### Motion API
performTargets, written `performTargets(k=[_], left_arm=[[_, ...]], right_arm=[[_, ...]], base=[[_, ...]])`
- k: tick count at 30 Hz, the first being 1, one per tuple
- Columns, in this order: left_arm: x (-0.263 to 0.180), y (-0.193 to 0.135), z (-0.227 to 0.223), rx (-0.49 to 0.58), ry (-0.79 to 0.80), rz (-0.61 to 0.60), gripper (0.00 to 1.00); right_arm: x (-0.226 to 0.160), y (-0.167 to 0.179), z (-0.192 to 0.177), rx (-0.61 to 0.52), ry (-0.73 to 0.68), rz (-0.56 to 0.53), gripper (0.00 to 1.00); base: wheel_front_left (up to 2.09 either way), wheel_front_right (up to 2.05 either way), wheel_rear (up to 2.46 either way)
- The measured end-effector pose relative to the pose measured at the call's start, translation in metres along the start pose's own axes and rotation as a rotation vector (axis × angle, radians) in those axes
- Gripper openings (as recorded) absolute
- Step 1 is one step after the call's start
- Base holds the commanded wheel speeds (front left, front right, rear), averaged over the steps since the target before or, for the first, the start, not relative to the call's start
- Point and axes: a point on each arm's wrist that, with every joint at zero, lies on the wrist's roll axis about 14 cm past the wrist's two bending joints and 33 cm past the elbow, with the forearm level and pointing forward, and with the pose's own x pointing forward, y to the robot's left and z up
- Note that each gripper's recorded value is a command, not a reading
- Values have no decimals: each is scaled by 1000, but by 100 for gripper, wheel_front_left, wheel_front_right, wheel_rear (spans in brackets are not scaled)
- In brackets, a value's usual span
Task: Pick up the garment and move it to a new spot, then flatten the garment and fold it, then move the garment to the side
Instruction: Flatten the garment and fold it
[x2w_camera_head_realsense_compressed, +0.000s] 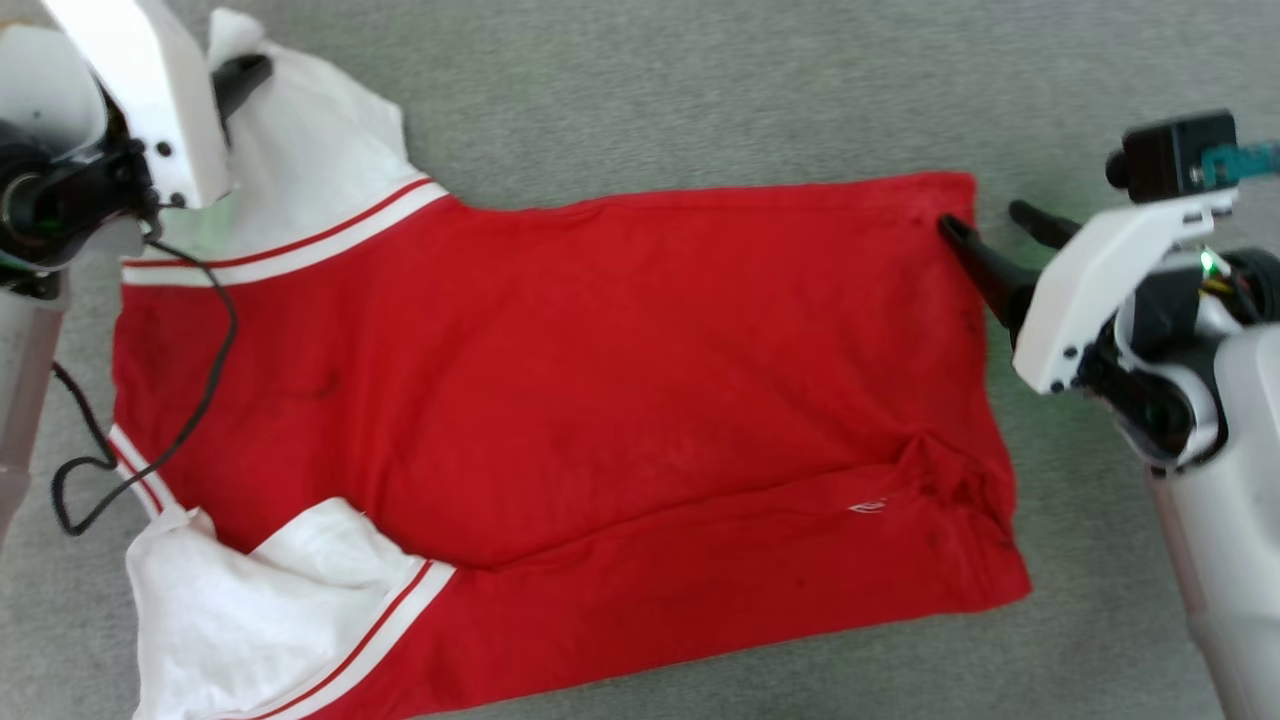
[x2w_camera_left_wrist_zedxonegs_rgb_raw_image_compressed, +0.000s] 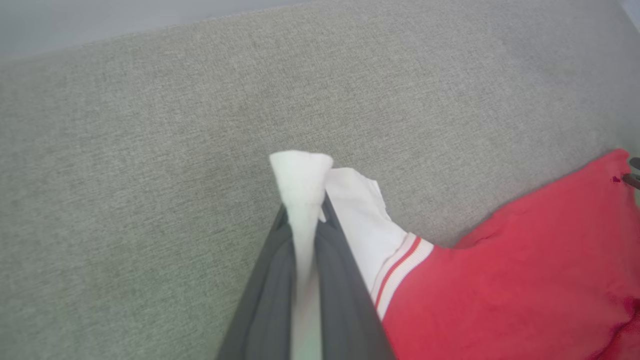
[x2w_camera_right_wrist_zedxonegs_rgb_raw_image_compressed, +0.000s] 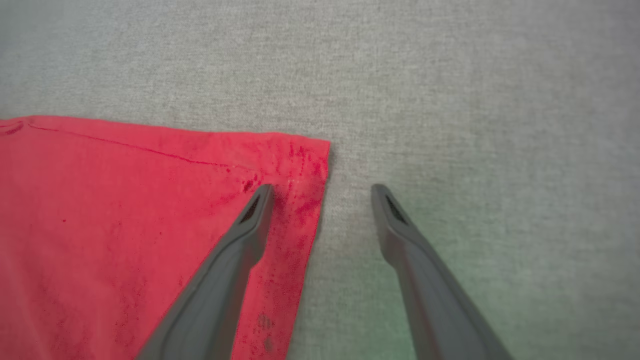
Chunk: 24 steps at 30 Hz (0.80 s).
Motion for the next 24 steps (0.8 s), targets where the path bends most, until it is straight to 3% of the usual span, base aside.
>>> performTargets(k=[9, 10, 11, 15, 24], left_arm=[[-8, 7, -4, 21, -33, 6, 0], [-10, 7, -4, 21, -38, 7, 0], [-12, 7, -4, 20, -43, 9, 0], [-22, 9, -5, 11, -72, 18, 0], [-66, 8, -1, -29, -226, 37, 0]], right_arm=[[38, 13, -11, -53, 259, 41, 100], [38, 13, -12, -55, 282, 42, 25], [38, 14, -11, -57, 296, 42, 0], [35, 19, -8, -73, 305, 48, 0], [3, 32, 40, -121, 69, 63, 0]], base=[[0, 0, 0], [0, 0, 0], [0, 0, 0], [0, 0, 0], [0, 0, 0]])
